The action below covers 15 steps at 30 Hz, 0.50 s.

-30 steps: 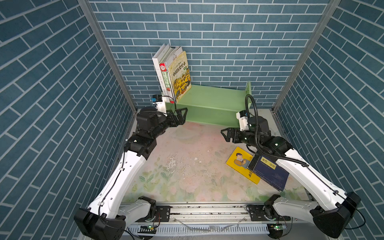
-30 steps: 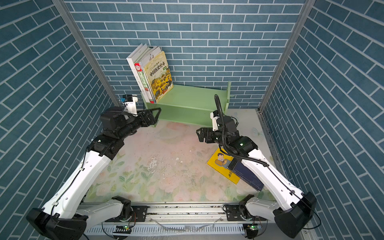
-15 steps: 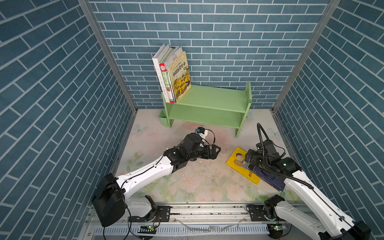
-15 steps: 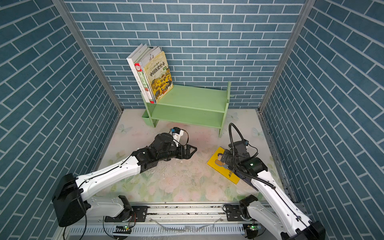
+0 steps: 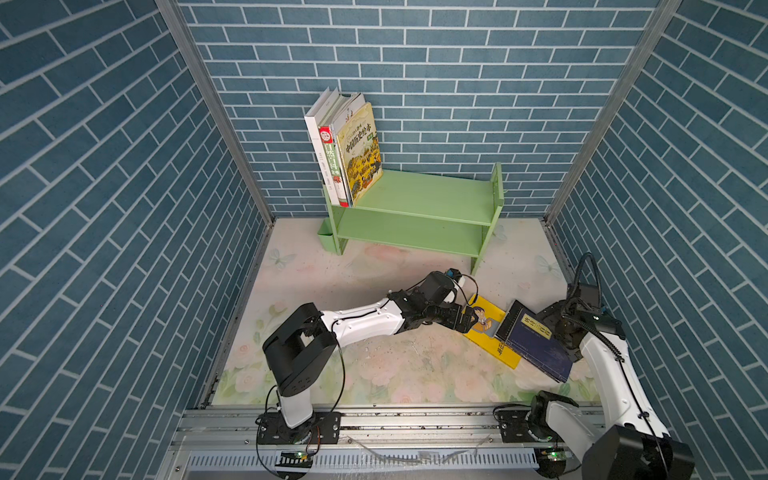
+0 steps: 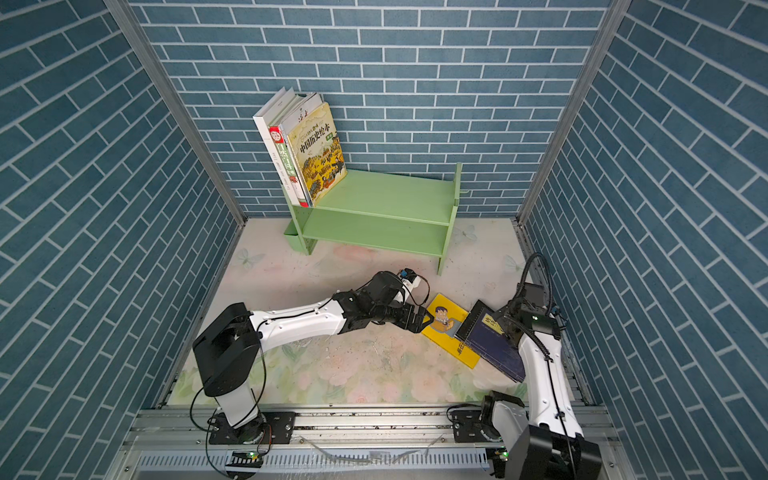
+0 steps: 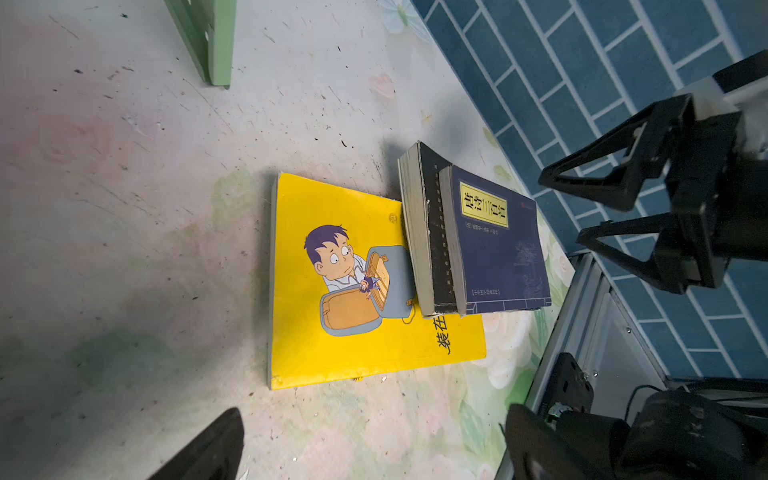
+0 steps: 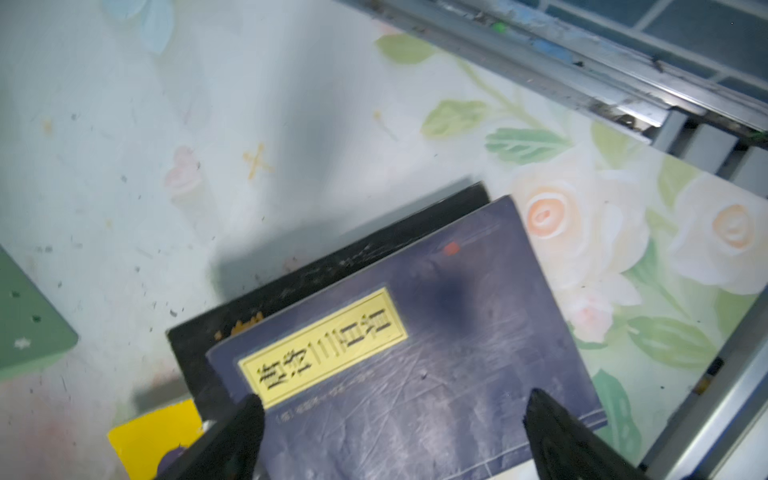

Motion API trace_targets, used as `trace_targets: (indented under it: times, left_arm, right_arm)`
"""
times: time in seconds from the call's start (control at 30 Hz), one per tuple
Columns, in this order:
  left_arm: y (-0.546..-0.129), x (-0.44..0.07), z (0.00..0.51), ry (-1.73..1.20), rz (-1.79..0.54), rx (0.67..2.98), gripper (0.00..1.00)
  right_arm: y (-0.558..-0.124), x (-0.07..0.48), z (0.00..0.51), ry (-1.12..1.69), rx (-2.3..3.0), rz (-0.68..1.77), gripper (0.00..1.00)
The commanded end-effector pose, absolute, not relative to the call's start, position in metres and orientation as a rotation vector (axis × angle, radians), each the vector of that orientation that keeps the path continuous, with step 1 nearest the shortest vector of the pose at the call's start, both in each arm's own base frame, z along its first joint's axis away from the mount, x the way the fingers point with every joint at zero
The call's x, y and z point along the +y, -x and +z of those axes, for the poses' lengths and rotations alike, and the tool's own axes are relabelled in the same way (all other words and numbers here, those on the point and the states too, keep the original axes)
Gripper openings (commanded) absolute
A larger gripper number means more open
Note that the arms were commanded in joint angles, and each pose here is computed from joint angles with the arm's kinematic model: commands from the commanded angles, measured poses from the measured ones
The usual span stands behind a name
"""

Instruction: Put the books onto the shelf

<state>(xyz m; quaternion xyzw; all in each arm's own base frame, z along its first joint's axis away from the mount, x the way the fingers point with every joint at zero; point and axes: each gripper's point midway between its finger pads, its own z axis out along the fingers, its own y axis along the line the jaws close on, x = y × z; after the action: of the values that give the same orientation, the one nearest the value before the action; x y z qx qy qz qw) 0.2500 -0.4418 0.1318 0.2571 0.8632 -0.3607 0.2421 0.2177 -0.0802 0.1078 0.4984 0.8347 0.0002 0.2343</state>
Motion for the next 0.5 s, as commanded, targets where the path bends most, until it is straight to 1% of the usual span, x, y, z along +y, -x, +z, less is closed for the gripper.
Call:
trace_targets:
  times: [0.0, 0.2, 0.47]
  left_arm:
    - [-0.251, -0.448, 0.125, -0.766, -0.935, 2.353, 1.00]
    - [-0.260, -0.456, 0.105, -0.797, -0.871, 2.392, 1.00]
    - [-0.265, -0.460, 0.089, -0.787, -0.853, 2.425, 1.00]
  right_arm:
    - [-0.212, -0.093, 0.102, -1.413, 2.270, 0.029, 0.98]
    - [-0.200, -0.114, 0.079, -1.583, 2.190, 0.078, 0.98]
    - [-0.192, -0.120, 0.059, -1.653, 2.171, 0.106, 0.98]
